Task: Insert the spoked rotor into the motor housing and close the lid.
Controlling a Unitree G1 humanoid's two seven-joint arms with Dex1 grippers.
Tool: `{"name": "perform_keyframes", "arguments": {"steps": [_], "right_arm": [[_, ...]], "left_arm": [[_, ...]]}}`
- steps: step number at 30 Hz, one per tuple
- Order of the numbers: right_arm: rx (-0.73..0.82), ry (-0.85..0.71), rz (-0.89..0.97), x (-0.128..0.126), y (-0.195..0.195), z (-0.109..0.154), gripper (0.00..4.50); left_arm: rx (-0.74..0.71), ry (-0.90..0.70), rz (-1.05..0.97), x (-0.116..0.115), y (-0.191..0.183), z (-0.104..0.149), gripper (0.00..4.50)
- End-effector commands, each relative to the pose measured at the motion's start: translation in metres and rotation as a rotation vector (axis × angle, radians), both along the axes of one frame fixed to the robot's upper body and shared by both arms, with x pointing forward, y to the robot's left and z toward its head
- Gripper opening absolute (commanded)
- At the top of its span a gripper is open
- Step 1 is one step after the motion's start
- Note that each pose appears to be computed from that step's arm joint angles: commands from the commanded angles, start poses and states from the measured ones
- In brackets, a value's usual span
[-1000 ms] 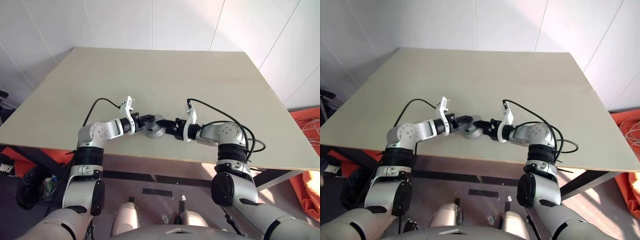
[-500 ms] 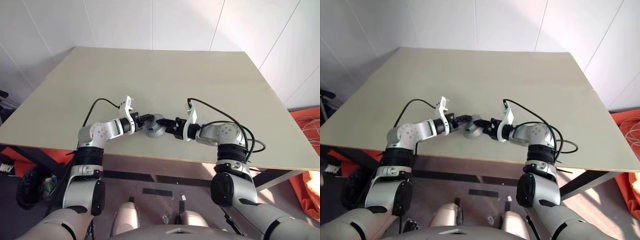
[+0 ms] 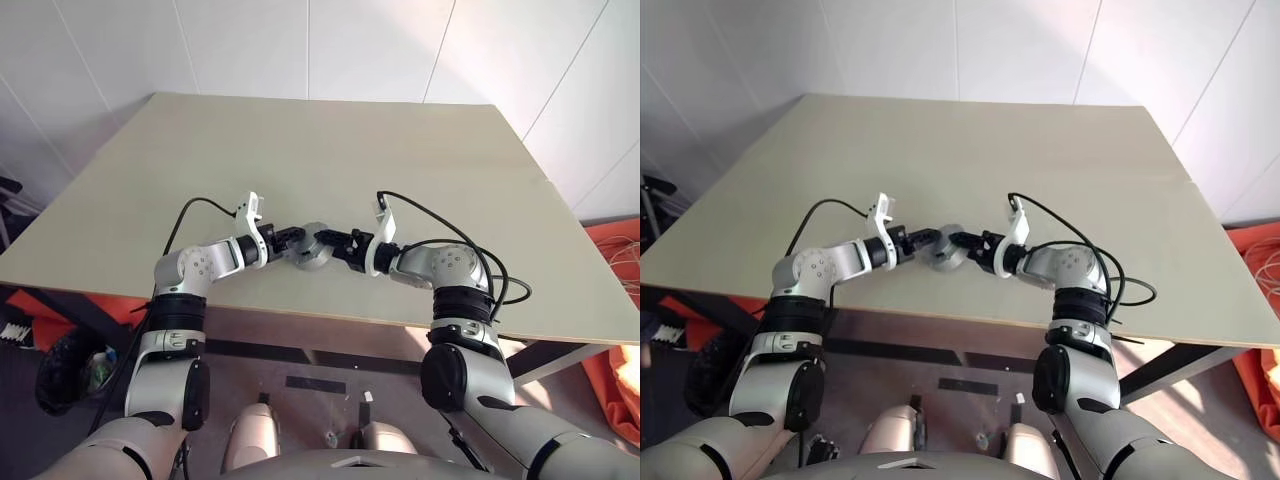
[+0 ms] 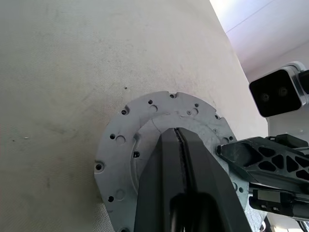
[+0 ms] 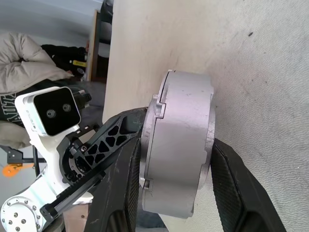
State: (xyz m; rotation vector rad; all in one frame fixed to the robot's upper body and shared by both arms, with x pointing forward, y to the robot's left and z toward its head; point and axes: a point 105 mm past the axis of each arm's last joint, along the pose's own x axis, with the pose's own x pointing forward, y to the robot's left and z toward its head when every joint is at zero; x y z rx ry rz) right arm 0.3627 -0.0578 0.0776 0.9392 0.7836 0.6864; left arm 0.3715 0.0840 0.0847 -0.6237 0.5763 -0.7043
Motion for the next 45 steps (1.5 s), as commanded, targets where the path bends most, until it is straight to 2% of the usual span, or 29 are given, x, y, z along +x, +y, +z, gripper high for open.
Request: {"name": "perform_keyframes", "arguments": {"steps": [1,7,21,30,35,45], "right_arm": [[0.061,-0.090,0.042,0.006,0.015,0.028,2.03],[0.014,-0.084,0.044,0.006,0.013,0.019,2.03],[0.026,-0.055,-0.008,0.013,0.008,0.016,2.01],[0.192,-0.139,-0.066,0.024,0.006,0.053,1.98],[0.220,-0.125,-0.099,0.028,0.003,0.055,1.98],[0.113,-0.124,-0.094,0.028,-0.001,0.041,1.98]], "left_arm": [[0.033,0.064,-0.012,-0.006,-0.004,-0.018,0.00],[0.036,0.062,-0.010,-0.005,-0.003,-0.018,0.00],[0.040,0.060,-0.005,-0.004,-0.002,-0.018,0.00],[0.036,0.057,0.001,-0.003,-0.001,-0.017,0.00],[0.036,0.058,0.003,-0.003,0.000,-0.017,0.00],[0.034,0.063,0.007,-0.004,0.000,-0.018,0.00]]}}
